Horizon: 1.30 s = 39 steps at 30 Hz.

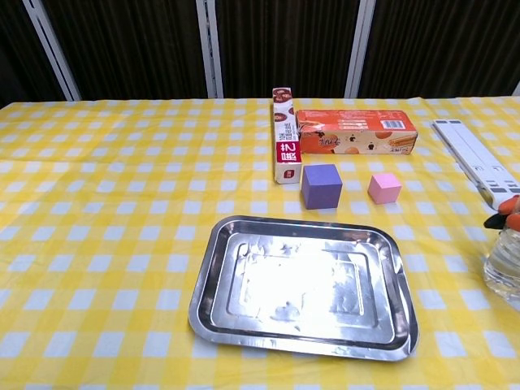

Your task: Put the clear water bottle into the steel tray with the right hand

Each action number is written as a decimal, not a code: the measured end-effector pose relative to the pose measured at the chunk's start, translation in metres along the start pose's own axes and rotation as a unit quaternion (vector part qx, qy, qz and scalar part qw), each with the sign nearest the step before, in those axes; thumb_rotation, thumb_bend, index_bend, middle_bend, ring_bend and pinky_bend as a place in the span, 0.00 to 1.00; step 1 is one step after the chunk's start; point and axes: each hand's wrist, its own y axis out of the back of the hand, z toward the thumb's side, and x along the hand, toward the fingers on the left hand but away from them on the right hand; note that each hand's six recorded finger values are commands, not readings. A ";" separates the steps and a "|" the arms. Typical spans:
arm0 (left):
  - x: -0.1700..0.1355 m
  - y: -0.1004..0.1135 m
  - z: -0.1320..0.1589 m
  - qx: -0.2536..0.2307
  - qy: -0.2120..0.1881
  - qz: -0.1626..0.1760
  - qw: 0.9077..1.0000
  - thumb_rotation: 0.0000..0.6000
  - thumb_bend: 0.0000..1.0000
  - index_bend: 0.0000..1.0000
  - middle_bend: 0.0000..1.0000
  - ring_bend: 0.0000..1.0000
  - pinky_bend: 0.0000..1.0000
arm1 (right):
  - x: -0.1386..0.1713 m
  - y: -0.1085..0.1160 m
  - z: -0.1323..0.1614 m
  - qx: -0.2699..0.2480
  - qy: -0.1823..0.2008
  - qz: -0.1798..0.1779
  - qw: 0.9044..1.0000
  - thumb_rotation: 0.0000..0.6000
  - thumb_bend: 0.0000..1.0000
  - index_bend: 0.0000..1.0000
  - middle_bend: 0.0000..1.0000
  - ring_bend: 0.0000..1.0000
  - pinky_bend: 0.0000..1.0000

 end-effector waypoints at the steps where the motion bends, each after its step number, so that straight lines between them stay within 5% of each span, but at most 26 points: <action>1: 0.000 0.000 0.000 0.000 0.000 0.000 1.000 1.00 0.22 0.12 0.00 0.00 0.00 | 0.001 -0.002 0.003 0.000 0.006 0.003 1.000 1.00 0.58 0.73 0.52 0.20 0.00; 15: 0.000 0.002 -0.003 -0.007 0.001 -0.002 1.000 1.00 0.22 0.13 0.00 0.00 0.00 | 0.019 -0.080 0.068 0.018 0.068 0.082 0.994 1.00 0.58 0.73 0.52 0.20 0.00; 27: 0.001 0.002 -0.004 -0.008 0.002 -0.003 1.000 1.00 0.22 0.13 0.00 0.00 0.00 | 0.013 -0.155 0.088 0.025 0.049 0.139 0.989 1.00 0.58 0.73 0.52 0.20 0.00; 34: 0.001 0.003 -0.006 -0.011 0.005 -0.003 1.000 1.00 0.22 0.13 0.00 0.00 0.00 | 0.010 -0.168 0.091 0.008 0.028 0.140 0.990 1.00 0.58 0.73 0.52 0.20 0.00; 39: 0.001 0.003 -0.006 -0.011 0.004 -0.003 1.000 1.00 0.22 0.13 0.00 0.00 0.00 | 0.011 -0.162 0.119 0.000 0.039 0.134 0.990 1.00 0.58 0.73 0.52 0.20 0.00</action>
